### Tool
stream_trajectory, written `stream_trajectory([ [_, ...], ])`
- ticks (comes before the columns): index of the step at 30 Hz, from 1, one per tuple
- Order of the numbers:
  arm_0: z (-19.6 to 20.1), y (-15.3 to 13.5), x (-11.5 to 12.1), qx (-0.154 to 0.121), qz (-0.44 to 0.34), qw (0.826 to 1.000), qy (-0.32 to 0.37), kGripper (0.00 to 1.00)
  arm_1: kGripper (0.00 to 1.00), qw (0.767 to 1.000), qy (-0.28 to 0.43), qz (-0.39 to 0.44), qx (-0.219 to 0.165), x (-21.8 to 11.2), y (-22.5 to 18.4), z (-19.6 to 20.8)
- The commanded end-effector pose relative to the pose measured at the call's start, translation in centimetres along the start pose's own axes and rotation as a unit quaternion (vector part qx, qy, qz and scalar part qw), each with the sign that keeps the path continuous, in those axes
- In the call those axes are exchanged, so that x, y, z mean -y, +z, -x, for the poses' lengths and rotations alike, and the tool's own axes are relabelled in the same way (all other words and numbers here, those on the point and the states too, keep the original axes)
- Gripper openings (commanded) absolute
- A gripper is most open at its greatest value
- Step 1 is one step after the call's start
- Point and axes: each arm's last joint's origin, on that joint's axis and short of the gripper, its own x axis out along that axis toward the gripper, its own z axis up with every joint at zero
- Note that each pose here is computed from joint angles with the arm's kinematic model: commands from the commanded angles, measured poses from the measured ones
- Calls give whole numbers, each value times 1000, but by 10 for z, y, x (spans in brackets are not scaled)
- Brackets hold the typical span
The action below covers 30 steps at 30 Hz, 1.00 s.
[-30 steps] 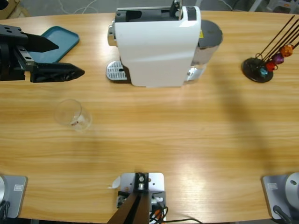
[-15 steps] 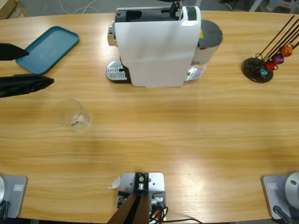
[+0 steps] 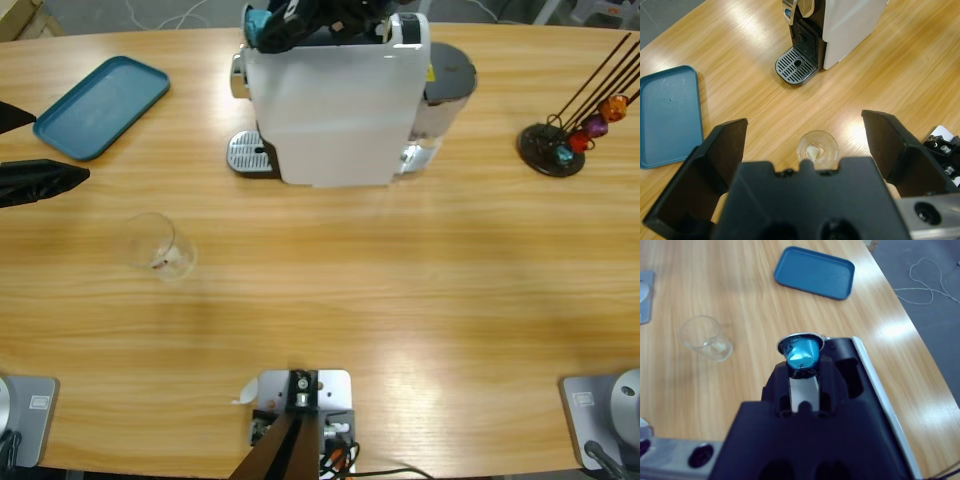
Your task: Pour coffee
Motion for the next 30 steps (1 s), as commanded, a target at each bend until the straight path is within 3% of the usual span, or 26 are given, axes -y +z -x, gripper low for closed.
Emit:
stream_trajectory([
  [1, -7, -12, -2, -25, 5, 1000, 9, 996, 0, 1000, -16, 4, -24, 17, -13, -10],
  [12, -9, -12, -1, -30, 5, 1000, 8, 996, 0, 999, -14, 4, -49, 24, -26, -23],
  [23, -13, -11, -1, -35, 5, 999, 8, 1000, 0, 998, -24, -3, -51, 34, -27, -24],
  [25, -14, -11, -1, -35, 5, 999, 8, 1000, 110, 998, -25, -3, -53, 34, -27, -22],
  [28, -14, -10, -1, -34, 5, 999, 8, 1000, 122, 998, -29, -3, -54, 33, -27, -20],
  [29, -14, -10, -1, -33, 5, 999, 8, 1000, 206, 998, -31, -2, -54, 33, -26, -19],
  [30, -14, -11, -1, -33, 5, 999, 8, 1000, 387, 998, -35, -3, -56, 34, -26, -19],
])
